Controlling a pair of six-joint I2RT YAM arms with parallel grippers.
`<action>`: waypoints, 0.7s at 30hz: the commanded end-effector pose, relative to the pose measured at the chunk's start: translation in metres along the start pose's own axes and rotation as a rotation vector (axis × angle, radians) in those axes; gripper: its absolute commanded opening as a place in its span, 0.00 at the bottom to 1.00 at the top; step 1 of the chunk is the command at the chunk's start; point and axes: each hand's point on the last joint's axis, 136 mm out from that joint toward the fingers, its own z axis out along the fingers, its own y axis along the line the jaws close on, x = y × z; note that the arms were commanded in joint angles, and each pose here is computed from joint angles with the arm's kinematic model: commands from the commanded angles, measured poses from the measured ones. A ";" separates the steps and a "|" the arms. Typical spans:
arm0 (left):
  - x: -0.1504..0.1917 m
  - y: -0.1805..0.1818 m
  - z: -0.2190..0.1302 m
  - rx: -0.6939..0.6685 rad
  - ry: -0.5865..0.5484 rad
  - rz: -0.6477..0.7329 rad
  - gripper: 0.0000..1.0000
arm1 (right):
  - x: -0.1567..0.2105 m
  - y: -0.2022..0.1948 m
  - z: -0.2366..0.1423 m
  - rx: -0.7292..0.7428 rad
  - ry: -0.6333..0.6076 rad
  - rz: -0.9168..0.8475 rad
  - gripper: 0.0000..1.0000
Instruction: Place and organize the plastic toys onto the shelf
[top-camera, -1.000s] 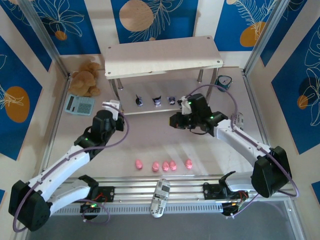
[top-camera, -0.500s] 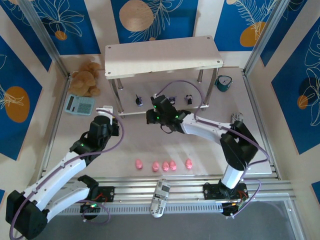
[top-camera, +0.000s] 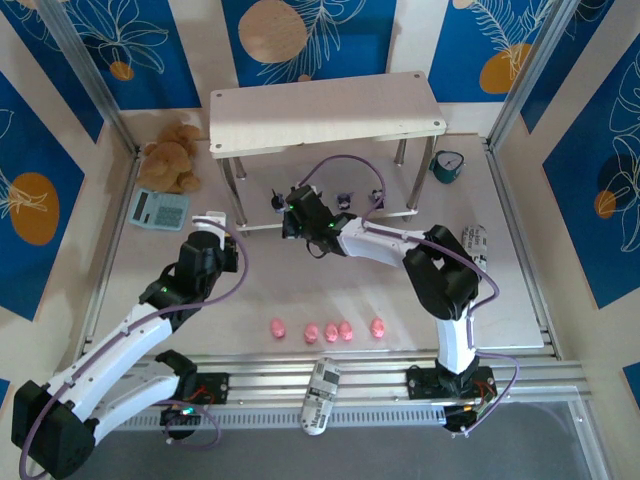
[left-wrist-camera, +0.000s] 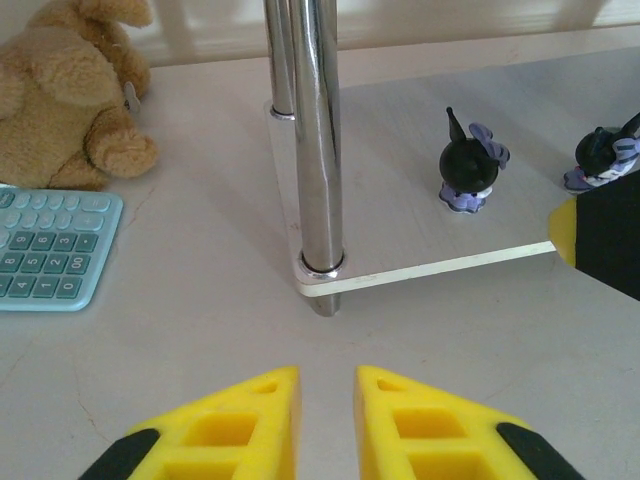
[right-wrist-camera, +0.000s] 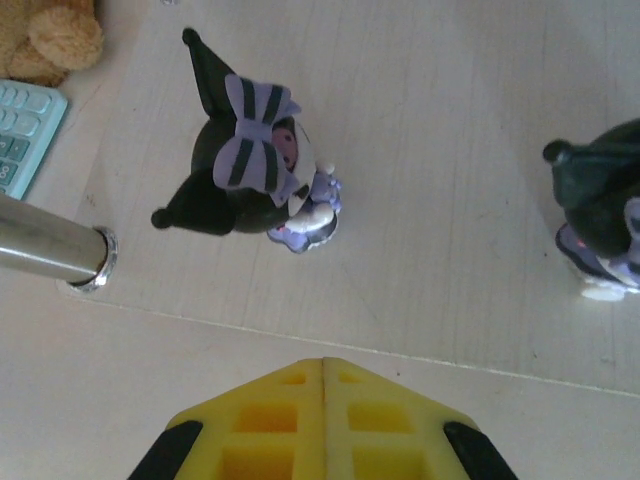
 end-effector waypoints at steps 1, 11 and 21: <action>-0.012 0.004 -0.005 -0.011 -0.033 0.004 0.23 | -0.020 0.003 0.004 0.011 -0.047 0.021 0.00; -0.011 0.011 -0.010 -0.027 -0.042 0.003 0.23 | -0.021 0.000 0.013 -0.002 -0.020 0.049 0.00; -0.008 0.011 -0.009 -0.029 -0.037 0.003 0.23 | -0.016 0.010 0.016 -0.029 0.000 0.048 0.00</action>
